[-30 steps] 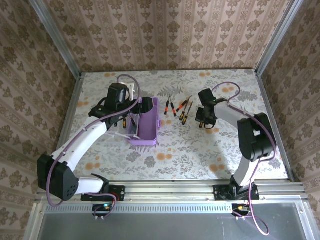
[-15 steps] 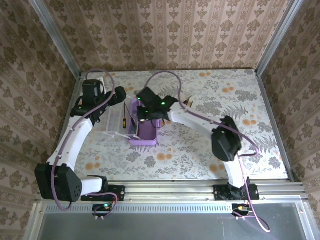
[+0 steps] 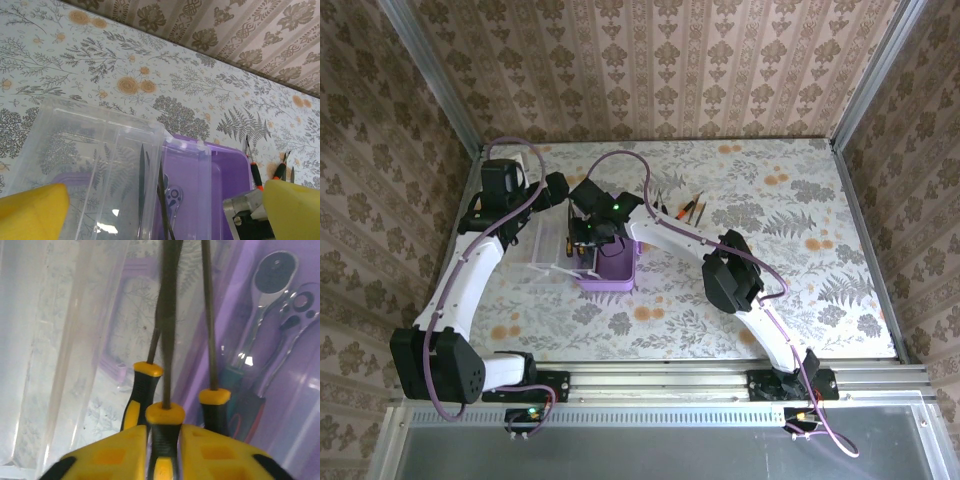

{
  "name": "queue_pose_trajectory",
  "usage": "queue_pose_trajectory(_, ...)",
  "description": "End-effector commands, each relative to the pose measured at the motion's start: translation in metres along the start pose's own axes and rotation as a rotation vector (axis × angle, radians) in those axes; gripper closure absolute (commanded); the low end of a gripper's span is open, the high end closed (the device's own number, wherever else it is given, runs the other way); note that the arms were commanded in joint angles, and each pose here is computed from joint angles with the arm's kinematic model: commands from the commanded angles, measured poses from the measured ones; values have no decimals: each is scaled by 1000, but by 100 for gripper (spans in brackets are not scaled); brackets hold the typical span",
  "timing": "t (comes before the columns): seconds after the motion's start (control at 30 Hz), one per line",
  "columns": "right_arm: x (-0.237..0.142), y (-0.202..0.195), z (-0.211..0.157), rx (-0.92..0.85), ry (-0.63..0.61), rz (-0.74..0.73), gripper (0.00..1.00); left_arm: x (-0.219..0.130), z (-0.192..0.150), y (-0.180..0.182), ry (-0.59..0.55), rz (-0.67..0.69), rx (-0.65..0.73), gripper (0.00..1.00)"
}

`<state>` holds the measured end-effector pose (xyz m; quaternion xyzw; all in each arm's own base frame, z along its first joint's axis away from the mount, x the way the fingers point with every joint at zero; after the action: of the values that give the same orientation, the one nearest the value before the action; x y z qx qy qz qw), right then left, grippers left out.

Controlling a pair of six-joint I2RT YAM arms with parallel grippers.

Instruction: Pack the tool kit

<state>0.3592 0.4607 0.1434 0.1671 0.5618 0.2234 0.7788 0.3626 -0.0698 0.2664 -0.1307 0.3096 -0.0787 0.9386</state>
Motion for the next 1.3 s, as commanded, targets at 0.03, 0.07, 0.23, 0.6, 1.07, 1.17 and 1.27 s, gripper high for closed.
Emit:
queue_pose_trajectory(0.03,-21,12,-4,-14,13,26,69,1,2,0,-3,-21,-31,0)
queue_pose_trajectory(0.07,-27,15,-2,-17,-1,40,69,1,2,-1,-4,-24,-31,0)
queue_pose_trajectory(0.23,-67,23,8,-54,-83,42,69,0,3,-3,-7,-38,-35,0)
queue_pose_trajectory(0.6,-118,-197,58,216,-271,-406,68,9,-18,-60,71,-246,-6,0)
queue_pose_trajectory(1.07,-77,-300,23,363,-97,-528,62,1,-51,-130,157,-416,170,0)
queue_pose_trajectory(1.17,-70,-307,14,388,-71,-520,63,1,-51,-130,156,-416,170,0)
queue_pose_trajectory(1.27,-68,-313,7,397,-57,-529,63,1,-51,-130,156,-416,172,0)
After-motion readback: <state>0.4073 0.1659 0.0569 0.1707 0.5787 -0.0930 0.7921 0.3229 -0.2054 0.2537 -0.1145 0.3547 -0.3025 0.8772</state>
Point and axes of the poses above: each hand's point on the last joint's axis, 136 mm out from that joint toward the fingers, its own x axis out along the fingers, its own y axis along the line the jaws close on, z = x × y, the point moved 3 cm from there along -x, back along the fingers, and after that the axes turned 7 degrees about x, right-handed, at the moved point
